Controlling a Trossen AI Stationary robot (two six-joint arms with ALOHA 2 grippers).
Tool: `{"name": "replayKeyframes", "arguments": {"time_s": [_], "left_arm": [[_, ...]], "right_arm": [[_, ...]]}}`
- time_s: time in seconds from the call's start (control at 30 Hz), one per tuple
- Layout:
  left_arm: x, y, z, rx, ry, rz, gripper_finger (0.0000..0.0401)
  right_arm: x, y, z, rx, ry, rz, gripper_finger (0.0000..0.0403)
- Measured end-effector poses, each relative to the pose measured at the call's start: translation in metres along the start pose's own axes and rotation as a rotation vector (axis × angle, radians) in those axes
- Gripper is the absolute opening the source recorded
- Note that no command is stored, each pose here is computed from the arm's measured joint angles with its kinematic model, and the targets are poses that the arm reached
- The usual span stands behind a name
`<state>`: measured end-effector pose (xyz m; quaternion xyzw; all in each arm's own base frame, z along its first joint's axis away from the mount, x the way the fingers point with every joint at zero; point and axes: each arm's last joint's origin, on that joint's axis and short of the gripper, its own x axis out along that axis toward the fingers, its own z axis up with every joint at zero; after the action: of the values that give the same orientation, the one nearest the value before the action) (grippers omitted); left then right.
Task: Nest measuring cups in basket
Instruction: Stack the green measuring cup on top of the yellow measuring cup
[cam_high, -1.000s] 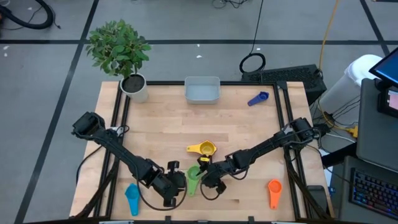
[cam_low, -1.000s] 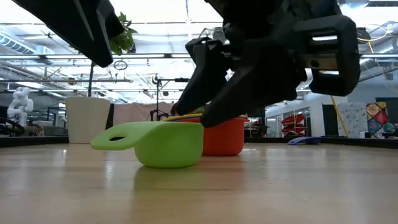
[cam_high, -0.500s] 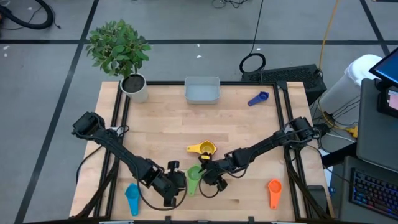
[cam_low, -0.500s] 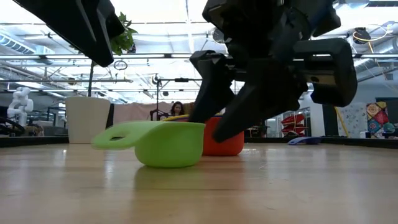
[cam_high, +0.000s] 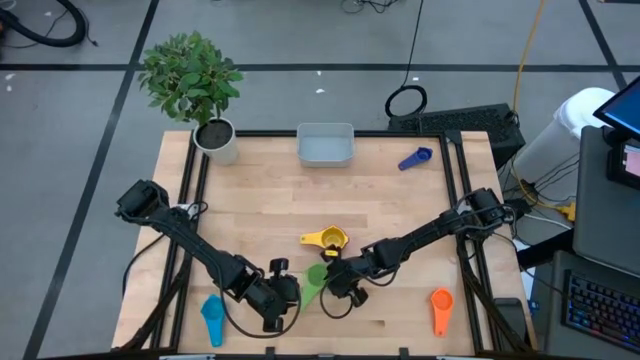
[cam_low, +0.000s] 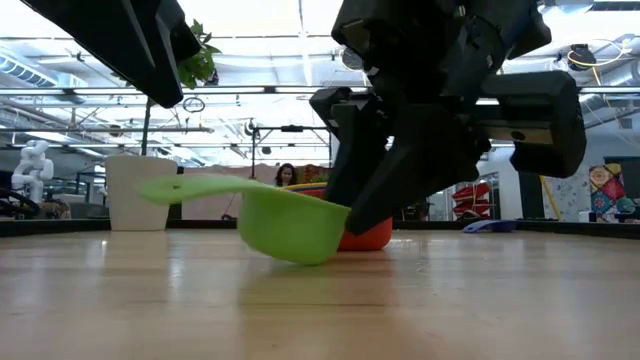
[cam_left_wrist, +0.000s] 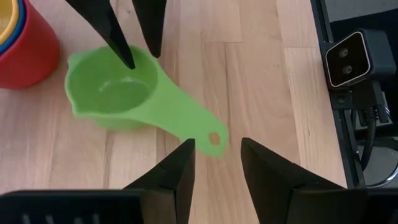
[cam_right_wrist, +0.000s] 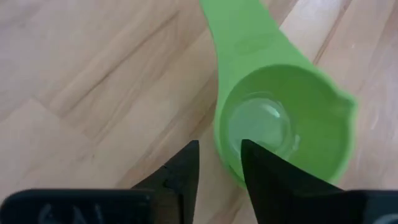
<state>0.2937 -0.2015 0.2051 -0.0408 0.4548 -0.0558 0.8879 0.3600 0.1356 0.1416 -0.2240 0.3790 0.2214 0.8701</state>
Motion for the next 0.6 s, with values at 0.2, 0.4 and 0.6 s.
{"name": "replayKeyframes", "arguments": {"time_s": [0.2, 0.4, 0.6], "left_arm": [[0.0000, 0.0000, 0.0000, 0.000, 0.000, 0.000, 0.0131], [0.0002, 0.0001, -0.0002, 0.001, 0.001, 0.001, 0.0132], [0.0002, 0.0001, -0.0002, 0.003, 0.001, 0.001, 0.0131]], "right_arm": [[0.0000, 0.0016, 0.0009, -0.002, -0.011, 0.017, 0.0087], [-0.0001, 0.0004, 0.0013, -0.018, -0.001, -0.036, 0.0040], [-0.0001, 0.0006, 0.0012, -0.005, 0.002, -0.037, 0.0004]]}}
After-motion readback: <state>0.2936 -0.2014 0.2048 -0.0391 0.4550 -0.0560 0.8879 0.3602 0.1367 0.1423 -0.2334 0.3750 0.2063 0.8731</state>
